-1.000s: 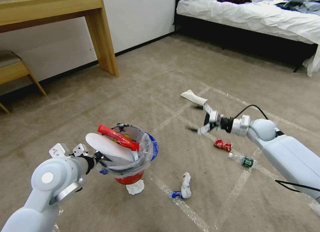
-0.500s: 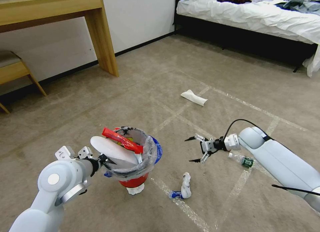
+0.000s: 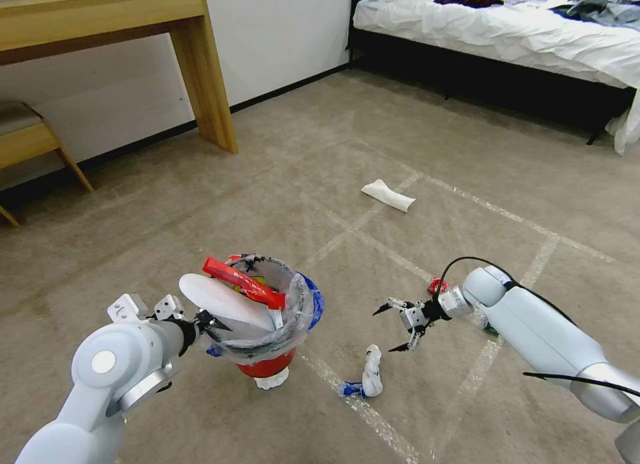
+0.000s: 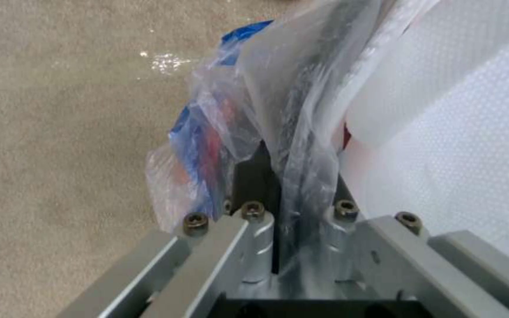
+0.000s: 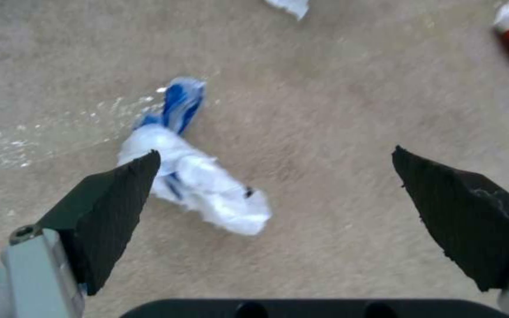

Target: Pick up the trash bin and place the garbage on the floor into it.

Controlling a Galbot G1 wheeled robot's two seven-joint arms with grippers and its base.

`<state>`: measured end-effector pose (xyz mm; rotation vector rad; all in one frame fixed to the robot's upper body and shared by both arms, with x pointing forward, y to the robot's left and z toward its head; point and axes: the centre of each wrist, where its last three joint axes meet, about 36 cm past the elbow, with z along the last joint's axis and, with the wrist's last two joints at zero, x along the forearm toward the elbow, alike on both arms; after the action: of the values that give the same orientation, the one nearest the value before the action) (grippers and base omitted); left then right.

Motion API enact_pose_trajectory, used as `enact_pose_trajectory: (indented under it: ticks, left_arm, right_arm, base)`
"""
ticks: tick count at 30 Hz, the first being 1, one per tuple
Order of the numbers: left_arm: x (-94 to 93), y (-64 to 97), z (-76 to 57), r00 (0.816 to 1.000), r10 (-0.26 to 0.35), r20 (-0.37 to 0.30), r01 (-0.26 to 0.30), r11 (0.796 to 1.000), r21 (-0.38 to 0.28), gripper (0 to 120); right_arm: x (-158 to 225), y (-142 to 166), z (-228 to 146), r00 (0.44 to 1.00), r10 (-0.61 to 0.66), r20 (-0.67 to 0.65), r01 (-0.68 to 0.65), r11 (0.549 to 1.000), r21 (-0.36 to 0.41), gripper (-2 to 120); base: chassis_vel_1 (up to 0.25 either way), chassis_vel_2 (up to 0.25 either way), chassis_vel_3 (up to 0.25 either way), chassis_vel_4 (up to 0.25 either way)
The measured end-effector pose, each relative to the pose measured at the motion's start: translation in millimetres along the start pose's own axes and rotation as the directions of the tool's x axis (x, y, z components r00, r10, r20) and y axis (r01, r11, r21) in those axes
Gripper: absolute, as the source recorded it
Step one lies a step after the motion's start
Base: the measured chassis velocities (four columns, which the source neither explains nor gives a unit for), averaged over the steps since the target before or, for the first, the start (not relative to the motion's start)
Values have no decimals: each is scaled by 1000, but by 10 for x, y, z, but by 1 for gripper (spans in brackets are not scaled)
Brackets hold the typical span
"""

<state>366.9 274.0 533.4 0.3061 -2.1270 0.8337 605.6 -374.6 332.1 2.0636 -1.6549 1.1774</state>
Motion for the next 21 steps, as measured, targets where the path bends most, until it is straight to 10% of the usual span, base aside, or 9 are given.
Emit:
enact_pose_trajectory:
  ticks: [21]
  left_arm:
    - [-24,6,13,1000,-9,6,9,1000,7,4]
  right_arm:
    - [-185,-255,-43,979,-130,-160,155,976,152,100]
  base:
    - [0,0,0,0]
